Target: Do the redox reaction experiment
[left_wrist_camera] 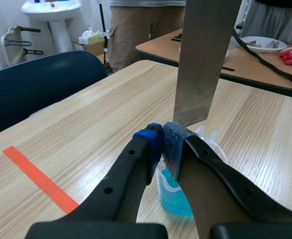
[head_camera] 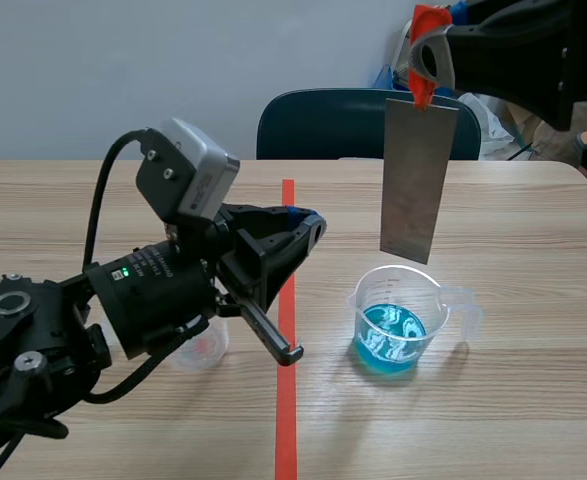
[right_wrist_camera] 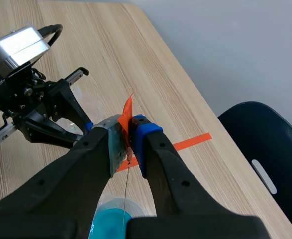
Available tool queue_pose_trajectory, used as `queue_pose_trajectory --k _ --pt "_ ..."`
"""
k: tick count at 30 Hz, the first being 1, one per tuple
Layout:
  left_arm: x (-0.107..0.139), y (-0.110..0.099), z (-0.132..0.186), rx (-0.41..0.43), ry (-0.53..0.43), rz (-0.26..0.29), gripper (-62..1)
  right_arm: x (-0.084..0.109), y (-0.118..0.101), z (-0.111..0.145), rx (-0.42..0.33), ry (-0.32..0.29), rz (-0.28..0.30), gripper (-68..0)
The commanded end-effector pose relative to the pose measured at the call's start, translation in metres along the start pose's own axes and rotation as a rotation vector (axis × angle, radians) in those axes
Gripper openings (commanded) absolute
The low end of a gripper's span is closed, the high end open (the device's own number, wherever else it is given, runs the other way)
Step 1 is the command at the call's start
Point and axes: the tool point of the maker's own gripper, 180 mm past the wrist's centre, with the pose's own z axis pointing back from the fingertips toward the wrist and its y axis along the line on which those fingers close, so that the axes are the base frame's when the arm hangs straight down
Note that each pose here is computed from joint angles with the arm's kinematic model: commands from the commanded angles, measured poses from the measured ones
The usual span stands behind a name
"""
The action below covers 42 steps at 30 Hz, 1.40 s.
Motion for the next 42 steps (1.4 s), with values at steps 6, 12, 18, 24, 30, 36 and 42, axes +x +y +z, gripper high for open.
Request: queue_pose_trajectory --k 6,12,18,24,30,36,42 --pt "0.002 -0.003 -0.016 0.01 -0.034 0.032 -58.0 0.012 -0.001 0.002 0.0 -0.03 0.026 -66.9" --pt "-0.003 0.0 -0.026 0.043 -0.039 0.061 -58.0 0.012 -0.001 0.002 0.0 -0.03 0.026 -66.9" --pt "0.0 -0.004 -0.033 0.04 -0.052 0.07 -58.0 0.012 -0.001 0.002 0.0 -0.03 0.026 -66.9" --pt "0.002 -0.006 -0.037 0.043 -0.061 0.077 -58.0 0.011 -0.001 0.001 0.0 -0.025 0.026 -66.9" --pt "0.002 -0.006 -0.037 0.043 -0.061 0.077 -58.0 0.01 -0.001 0.001 0.0 -0.023 0.026 -66.9" --pt "0.002 -0.006 -0.036 0.042 -0.059 0.074 -58.0 0.01 -0.001 0.001 0.0 -0.023 0.026 -66.9" --pt "0.0 -0.006 -0.034 0.042 -0.056 0.074 -58.0 0.01 -0.001 0.001 0.0 -0.023 0.026 -66.9"
